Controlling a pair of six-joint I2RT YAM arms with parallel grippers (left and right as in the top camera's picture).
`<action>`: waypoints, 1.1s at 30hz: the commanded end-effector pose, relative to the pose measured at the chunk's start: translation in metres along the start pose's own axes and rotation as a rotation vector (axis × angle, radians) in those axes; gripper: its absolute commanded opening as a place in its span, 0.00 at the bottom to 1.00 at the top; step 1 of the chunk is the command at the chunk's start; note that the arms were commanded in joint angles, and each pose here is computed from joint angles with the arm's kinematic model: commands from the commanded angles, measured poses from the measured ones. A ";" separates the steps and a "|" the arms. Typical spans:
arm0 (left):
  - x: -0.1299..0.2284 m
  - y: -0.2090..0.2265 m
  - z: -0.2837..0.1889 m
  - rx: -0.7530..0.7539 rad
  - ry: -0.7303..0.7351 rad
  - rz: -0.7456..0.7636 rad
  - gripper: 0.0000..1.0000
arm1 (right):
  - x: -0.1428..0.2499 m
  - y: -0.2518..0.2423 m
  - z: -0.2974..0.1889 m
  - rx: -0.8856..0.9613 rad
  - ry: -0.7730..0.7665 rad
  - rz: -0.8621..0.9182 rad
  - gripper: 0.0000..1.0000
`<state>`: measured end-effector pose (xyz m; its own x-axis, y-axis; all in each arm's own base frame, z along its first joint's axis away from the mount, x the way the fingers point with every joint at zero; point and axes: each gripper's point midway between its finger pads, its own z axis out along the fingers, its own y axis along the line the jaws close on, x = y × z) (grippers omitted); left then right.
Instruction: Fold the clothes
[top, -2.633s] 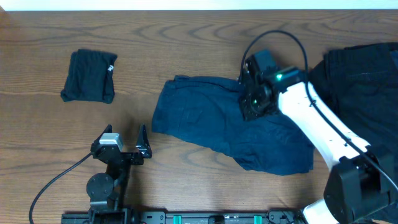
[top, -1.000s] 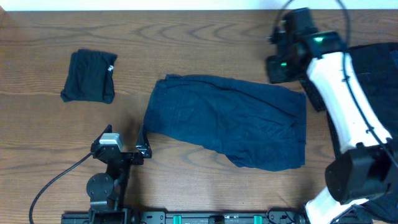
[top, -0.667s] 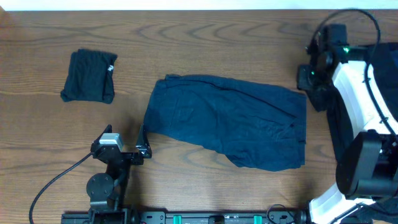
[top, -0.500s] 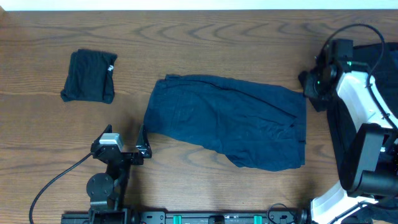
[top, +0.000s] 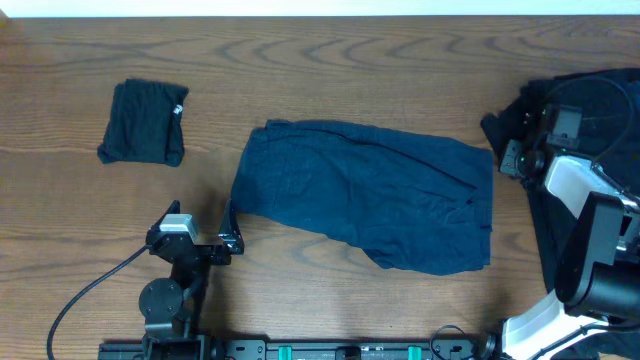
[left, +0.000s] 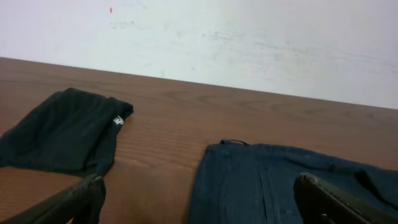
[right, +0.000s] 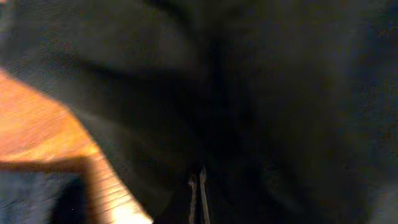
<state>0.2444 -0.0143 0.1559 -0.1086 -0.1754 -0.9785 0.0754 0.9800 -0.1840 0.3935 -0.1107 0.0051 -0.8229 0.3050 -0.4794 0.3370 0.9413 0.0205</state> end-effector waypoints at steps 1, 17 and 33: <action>0.015 0.000 0.001 0.006 0.045 -0.004 0.98 | -0.001 -0.029 0.003 0.070 -0.015 0.041 0.04; 0.015 0.000 0.001 0.006 0.045 -0.003 0.98 | -0.032 -0.047 -0.040 0.002 -0.048 0.208 0.56; 0.015 0.000 0.001 0.006 0.045 -0.004 0.98 | -0.004 0.041 -0.213 -0.313 0.012 0.288 0.71</action>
<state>0.2444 -0.0143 0.1559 -0.1086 -0.1754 -0.9785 0.0754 0.9800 -0.1840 0.3177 -0.0739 0.2049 -0.6701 0.5590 -0.4884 0.4337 0.8288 0.3536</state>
